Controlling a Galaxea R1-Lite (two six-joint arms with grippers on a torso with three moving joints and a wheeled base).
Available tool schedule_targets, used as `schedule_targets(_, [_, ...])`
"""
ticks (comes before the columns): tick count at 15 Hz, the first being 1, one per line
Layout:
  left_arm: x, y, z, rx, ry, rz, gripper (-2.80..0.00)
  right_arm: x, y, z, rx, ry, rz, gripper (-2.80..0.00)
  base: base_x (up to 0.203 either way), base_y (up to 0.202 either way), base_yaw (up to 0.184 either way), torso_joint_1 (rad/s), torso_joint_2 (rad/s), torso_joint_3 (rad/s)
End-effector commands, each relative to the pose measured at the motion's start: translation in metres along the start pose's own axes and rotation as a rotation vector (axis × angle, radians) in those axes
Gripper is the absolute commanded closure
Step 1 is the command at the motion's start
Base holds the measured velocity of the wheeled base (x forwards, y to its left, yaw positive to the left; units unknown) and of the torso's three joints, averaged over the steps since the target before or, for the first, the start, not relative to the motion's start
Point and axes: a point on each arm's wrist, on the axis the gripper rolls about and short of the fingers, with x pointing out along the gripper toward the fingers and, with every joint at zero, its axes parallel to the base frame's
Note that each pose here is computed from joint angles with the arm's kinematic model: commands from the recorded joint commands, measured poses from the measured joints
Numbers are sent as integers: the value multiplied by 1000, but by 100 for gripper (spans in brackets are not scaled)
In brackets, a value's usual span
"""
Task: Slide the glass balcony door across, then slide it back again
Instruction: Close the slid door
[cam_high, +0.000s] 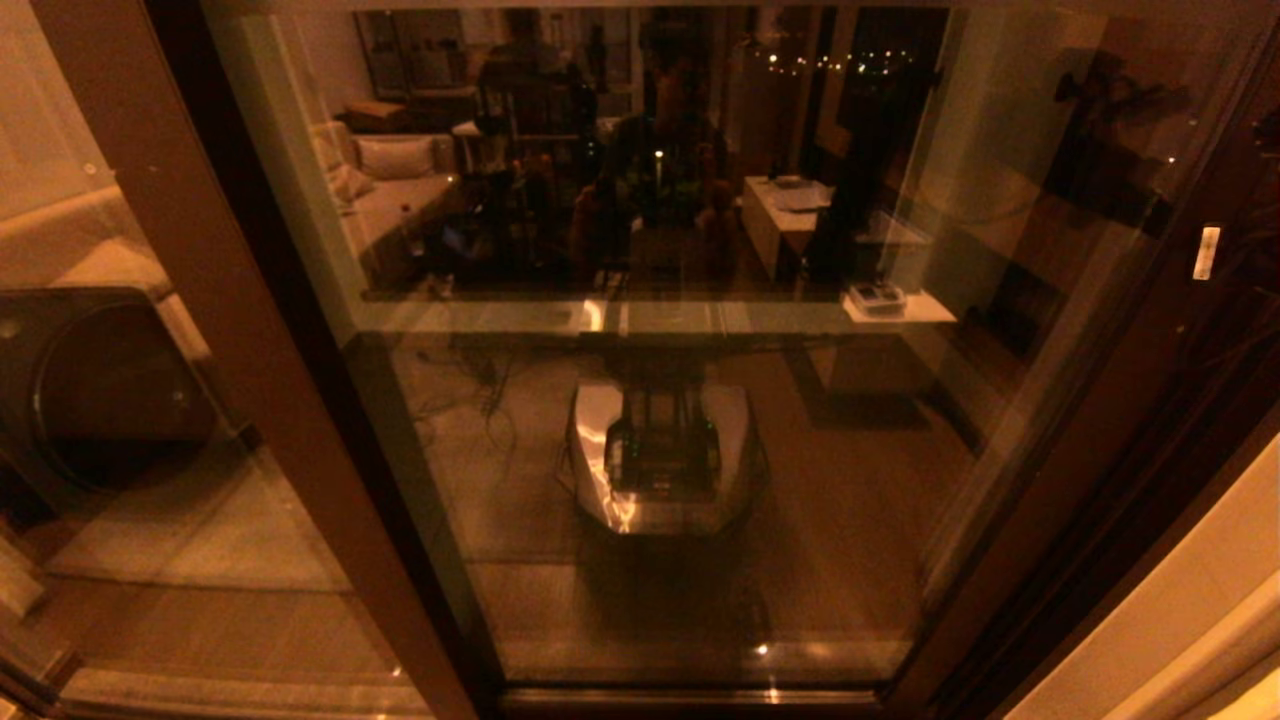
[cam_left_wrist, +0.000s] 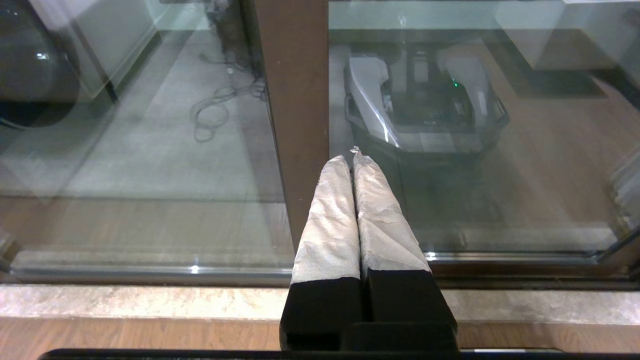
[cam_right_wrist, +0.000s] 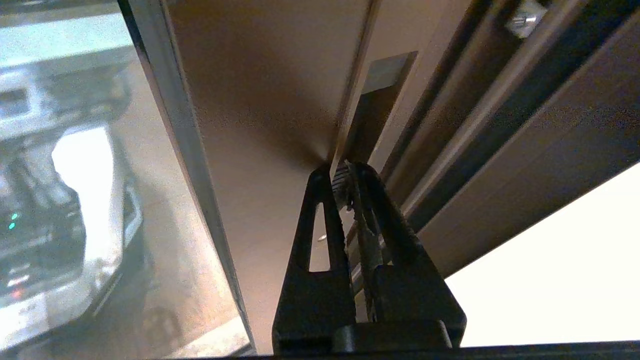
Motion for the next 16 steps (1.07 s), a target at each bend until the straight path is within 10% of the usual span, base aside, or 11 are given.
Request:
schedule_targets(1, [0,0,0,0,1,0,0,1,-1,0,0,2,-5,0,0,0,0,0,0,0])
schedule_targets(16, [0,0,0,0,1,0,0,-13,-8,9,11,-33,5,0,0,0,0,0,0,0])
